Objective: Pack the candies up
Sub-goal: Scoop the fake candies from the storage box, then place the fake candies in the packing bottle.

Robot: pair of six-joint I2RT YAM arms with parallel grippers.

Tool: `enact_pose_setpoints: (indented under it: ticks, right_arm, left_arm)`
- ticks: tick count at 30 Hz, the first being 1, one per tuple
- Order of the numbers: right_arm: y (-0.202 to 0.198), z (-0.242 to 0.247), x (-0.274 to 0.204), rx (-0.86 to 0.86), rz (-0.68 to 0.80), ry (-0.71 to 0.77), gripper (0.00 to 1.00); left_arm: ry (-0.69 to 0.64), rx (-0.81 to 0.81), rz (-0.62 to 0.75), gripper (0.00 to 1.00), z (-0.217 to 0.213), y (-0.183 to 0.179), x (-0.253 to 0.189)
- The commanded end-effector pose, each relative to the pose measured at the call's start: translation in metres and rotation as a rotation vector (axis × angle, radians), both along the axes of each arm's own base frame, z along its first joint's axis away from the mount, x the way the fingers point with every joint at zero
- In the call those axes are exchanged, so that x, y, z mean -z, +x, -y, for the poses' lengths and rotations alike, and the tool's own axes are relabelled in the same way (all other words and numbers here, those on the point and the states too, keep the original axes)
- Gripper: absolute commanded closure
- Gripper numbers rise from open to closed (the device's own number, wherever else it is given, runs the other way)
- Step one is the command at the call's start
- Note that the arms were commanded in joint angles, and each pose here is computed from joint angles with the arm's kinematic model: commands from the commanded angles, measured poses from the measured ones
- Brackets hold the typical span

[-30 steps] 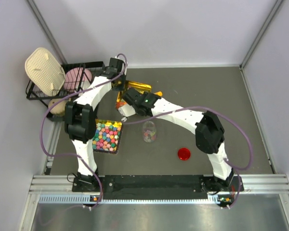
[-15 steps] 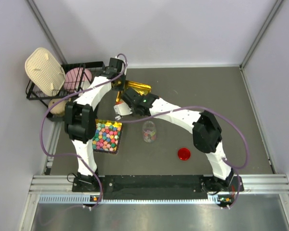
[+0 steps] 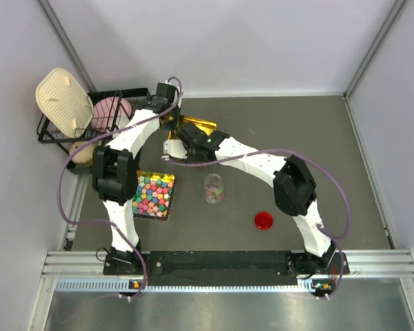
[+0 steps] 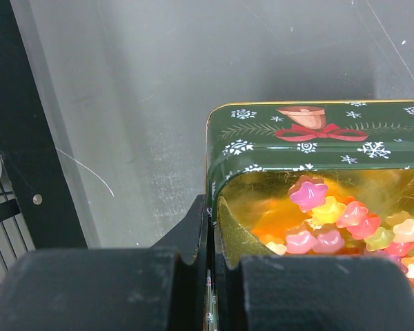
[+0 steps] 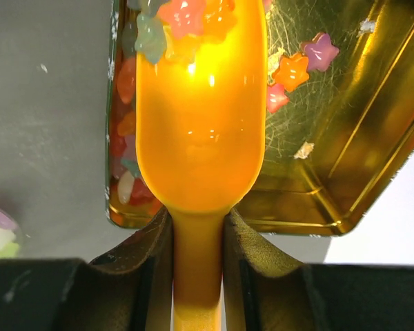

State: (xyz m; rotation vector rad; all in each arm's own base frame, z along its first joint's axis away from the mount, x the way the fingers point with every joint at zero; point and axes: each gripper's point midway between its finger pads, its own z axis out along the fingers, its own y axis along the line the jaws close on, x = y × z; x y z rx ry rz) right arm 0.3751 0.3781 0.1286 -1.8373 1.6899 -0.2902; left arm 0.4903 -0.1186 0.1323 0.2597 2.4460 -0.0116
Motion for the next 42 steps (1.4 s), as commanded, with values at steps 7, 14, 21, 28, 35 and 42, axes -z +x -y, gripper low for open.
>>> enact_pose_setpoints:
  ticks: [7, 14, 21, 28, 35, 42]
  right_arm:
    - [0.008, -0.004, -0.006, 0.126, -0.059, 0.214, 1.00]
    - [0.004, 0.007, -0.024, 0.151, -0.087, 0.307, 1.00]
    - [0.002, 0.015, -0.030, 0.158, -0.113, 0.362, 1.00]
    - [-0.004, 0.020, -0.040, 0.162, -0.146, 0.428, 1.00]
    - [-0.005, 0.031, -0.063, 0.170, -0.142, 0.501, 1.00]
    - [-0.006, 0.051, -0.075, 0.192, -0.139, 0.532, 1.00]
  left_arm:
    - [-0.106, 0.028, 0.062, 1.00, 0.021, 0.009, -0.026]
    - [-0.100, 0.025, 0.060, 1.00, 0.020, 0.009, -0.025]
    - [-0.100, 0.027, 0.059, 1.00, 0.021, 0.010, -0.023]
    - [-0.091, 0.018, 0.060, 1.00, 0.018, 0.010, -0.022]
    - [-0.082, 0.008, 0.058, 1.00, 0.016, 0.010, -0.021]
    - [-0.079, 0.004, 0.065, 1.00, 0.015, 0.011, -0.024]
